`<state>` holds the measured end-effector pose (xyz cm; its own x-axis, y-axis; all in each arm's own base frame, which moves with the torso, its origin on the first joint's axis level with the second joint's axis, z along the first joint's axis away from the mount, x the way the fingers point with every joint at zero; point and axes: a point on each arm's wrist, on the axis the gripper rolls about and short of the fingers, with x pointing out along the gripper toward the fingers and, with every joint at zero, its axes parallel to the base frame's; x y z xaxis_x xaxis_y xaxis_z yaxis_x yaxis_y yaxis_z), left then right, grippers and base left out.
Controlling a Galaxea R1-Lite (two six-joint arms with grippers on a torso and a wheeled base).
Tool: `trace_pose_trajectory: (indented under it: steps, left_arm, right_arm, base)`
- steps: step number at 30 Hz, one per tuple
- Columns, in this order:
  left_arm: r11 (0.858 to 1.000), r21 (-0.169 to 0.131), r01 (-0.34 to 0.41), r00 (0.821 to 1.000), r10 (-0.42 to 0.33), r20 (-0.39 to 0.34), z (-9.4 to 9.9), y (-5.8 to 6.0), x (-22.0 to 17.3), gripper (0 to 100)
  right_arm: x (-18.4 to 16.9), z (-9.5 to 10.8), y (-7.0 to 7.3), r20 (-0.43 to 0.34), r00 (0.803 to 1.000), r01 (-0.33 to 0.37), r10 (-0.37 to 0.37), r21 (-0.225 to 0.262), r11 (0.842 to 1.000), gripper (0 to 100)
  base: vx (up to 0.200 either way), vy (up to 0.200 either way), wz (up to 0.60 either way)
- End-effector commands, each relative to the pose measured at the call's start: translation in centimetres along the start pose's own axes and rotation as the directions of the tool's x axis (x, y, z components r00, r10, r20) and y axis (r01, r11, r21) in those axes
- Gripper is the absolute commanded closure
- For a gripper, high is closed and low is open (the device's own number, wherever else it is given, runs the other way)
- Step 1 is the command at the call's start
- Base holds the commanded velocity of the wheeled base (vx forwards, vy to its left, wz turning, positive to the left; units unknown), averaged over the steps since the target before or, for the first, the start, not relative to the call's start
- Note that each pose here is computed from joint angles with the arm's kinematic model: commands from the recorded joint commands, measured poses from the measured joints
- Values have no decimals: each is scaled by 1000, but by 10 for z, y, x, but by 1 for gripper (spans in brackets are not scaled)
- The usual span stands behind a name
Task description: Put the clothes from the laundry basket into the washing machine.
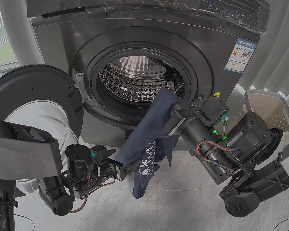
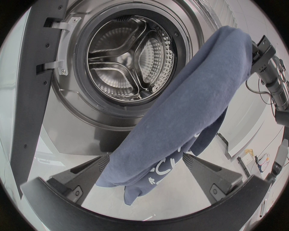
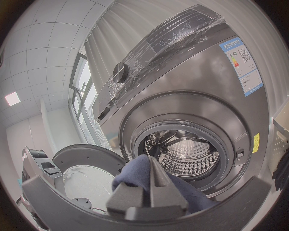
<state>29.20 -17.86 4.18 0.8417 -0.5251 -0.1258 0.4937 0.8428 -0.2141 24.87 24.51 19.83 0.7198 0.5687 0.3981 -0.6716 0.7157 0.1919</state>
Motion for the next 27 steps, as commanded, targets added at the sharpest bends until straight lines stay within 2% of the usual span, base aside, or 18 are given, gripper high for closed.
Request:
trace_pose_trajectory:
  steps: [1,6,10,15,25,27]
  left_arm:
    - [1000,14,-3,1000,4,-19,-10,2,5,0]
    - [1000,18,-12,999,13,-42,-25,7,17,0]
    - [999,24,-29,999,29,-23,-29,12,30,0]
    - [999,27,-47,999,46,22,-28,12,44,0]
    - [999,16,-50,986,47,161,-6,8,71,0]
    - [999,14,-48,985,45,169,-4,7,72,0]
  right_arm:
    - [0,0,2,1,1000,-6,6,3,1000,100]
    - [1,1,6,5,1000,-15,15,9,1000,100]
    - [-1,2,7,5,1000,-18,18,8,1000,100]
    - [-2,5,8,11,1000,-20,20,11,1000,100]
    - [-2,4,9,7,1000,-22,22,14,1000,100]
    - [-2,4,10,7,1000,-22,22,15,1000,100]
  base:
    - [0,0,0]
    - [0,0,0]
    - [0,0,0]
    - [0,0,0]
    - [0,0,0]
    - [0,0,0]
